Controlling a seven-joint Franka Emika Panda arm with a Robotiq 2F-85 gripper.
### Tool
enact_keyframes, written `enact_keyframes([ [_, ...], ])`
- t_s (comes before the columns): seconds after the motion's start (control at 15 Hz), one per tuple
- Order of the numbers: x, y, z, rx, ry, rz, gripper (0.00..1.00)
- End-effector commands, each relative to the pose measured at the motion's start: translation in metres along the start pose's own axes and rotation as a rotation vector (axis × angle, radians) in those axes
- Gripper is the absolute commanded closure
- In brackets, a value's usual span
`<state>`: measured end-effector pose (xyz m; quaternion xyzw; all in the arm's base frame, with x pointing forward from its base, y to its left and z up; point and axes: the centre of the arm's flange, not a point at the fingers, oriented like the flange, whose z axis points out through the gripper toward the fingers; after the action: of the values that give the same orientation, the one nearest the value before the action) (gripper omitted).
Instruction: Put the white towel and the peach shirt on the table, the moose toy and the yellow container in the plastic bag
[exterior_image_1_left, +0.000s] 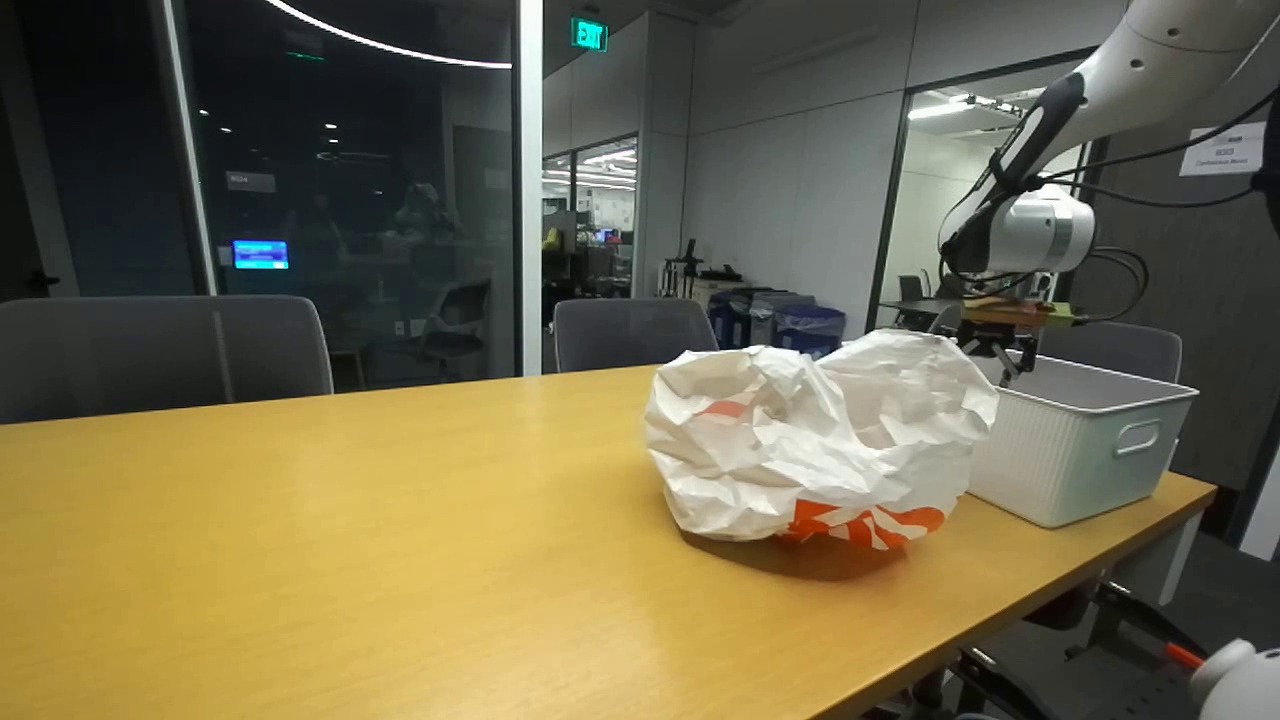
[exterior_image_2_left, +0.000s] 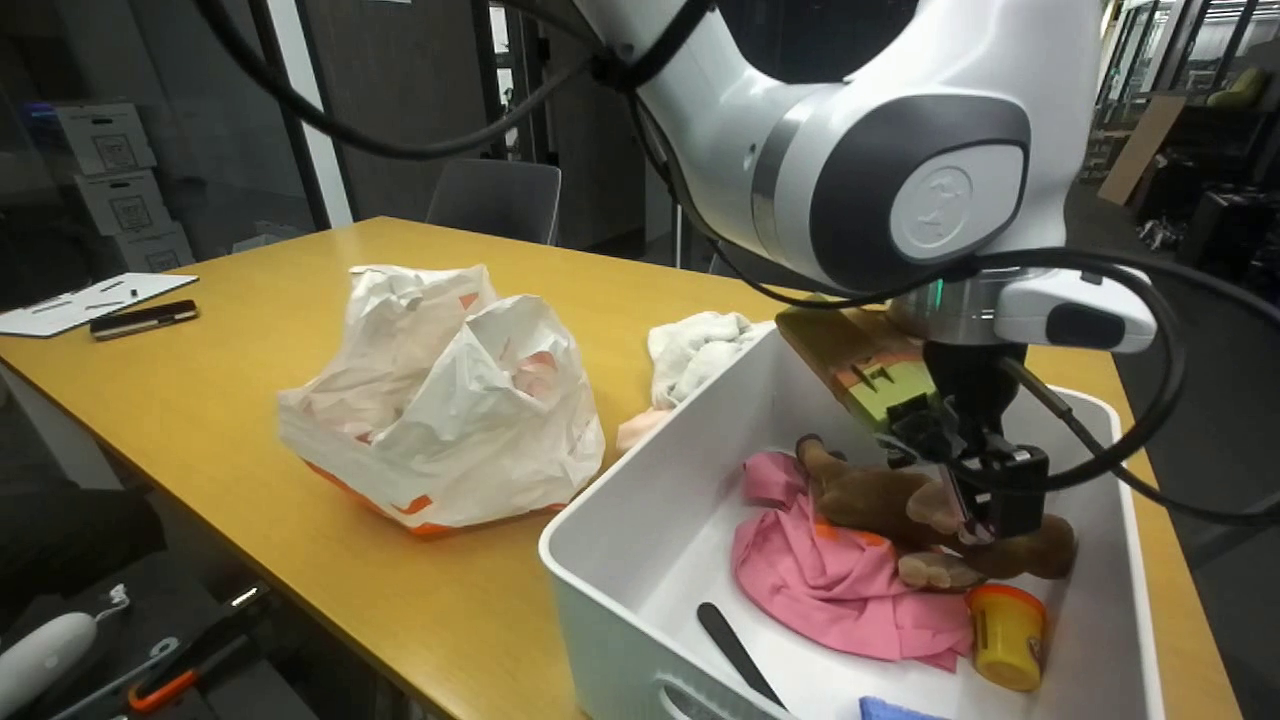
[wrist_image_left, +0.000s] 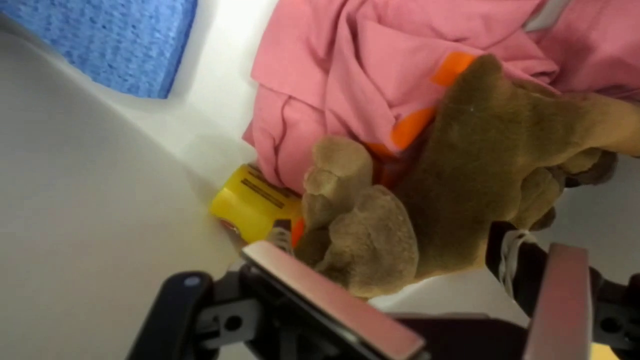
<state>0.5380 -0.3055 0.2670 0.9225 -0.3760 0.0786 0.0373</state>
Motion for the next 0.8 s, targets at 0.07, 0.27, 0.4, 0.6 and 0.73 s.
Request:
enact_keyframes([
  [0.07, 0.029, 0.003, 0.022, -0.020, 0.071, -0.014, 0.00],
  [0.27, 0.033, 0.003, 0.029, -0.028, 0.110, -0.025, 0.34],
  [0.4, 0.033, 0.003, 0.031, -0.018, 0.116, -0.025, 0.50],
  [0.6, 0.034, 0.003, 0.030, -0.019, 0.119, -0.012, 0.73],
  [0.73, 0.033, 0.004, 0.026, -0.022, 0.100, 0.004, 0.89],
])
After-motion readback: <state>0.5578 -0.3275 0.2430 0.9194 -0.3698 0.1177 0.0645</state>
